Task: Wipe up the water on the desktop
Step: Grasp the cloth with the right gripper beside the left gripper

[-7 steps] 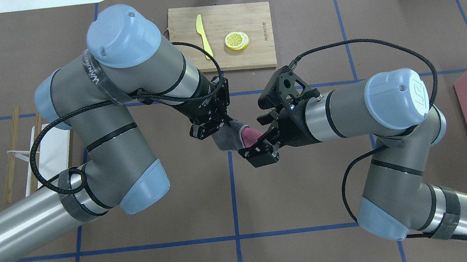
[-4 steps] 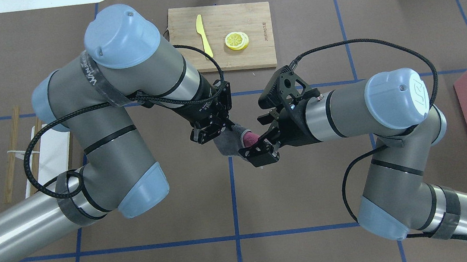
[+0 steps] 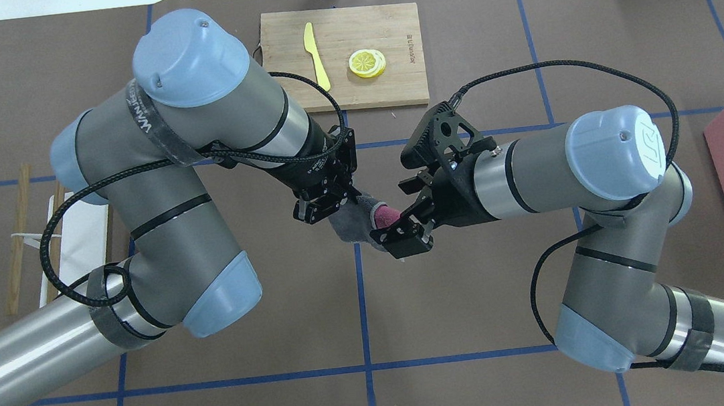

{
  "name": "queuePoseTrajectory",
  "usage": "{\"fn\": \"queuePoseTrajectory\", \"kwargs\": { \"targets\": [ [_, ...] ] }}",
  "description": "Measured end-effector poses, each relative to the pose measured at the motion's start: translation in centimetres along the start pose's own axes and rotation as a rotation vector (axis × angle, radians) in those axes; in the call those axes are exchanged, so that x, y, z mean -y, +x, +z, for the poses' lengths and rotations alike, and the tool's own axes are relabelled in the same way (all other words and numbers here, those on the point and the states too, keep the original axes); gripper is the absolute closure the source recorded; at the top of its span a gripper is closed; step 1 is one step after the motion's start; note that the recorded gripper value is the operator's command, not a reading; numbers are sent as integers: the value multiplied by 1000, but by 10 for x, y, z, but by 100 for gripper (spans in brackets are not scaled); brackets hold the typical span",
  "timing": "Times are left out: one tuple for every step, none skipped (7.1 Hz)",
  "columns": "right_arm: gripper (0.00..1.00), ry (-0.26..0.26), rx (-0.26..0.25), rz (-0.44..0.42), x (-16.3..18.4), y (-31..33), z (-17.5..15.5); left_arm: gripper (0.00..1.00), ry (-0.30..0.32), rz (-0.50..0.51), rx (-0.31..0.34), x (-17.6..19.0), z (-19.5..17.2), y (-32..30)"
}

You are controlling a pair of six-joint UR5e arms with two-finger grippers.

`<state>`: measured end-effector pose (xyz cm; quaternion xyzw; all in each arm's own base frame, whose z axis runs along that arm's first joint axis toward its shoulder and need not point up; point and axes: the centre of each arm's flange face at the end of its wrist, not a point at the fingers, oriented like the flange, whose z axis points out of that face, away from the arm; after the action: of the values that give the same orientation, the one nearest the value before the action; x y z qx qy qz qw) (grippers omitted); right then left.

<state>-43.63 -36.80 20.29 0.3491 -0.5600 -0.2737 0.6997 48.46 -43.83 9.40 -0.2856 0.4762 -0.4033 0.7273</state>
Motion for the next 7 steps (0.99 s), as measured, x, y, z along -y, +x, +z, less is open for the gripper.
{"fn": "queuePoseTrajectory", "kwargs": {
  "targets": [
    [59,2,3,14,1,-1,-1,100,-1,0,1,-1,1,0],
    [59,5,5,19,1,-3,-2,100,-4,1,3,-4,2,-1],
    [59,6,5,20,2,-3,-3,100,-7,4,7,-8,5,-3],
    [65,8,6,20,2,-3,-4,100,-9,5,9,-10,6,-4],
    [88,10,6,20,3,-4,-5,100,-11,7,10,-12,7,-5],
    [100,10,6,20,3,-4,-5,100,-11,7,9,-12,7,-5],
    [100,10,6,20,3,-4,-5,100,-11,8,10,-12,7,-5]
  ]
}}
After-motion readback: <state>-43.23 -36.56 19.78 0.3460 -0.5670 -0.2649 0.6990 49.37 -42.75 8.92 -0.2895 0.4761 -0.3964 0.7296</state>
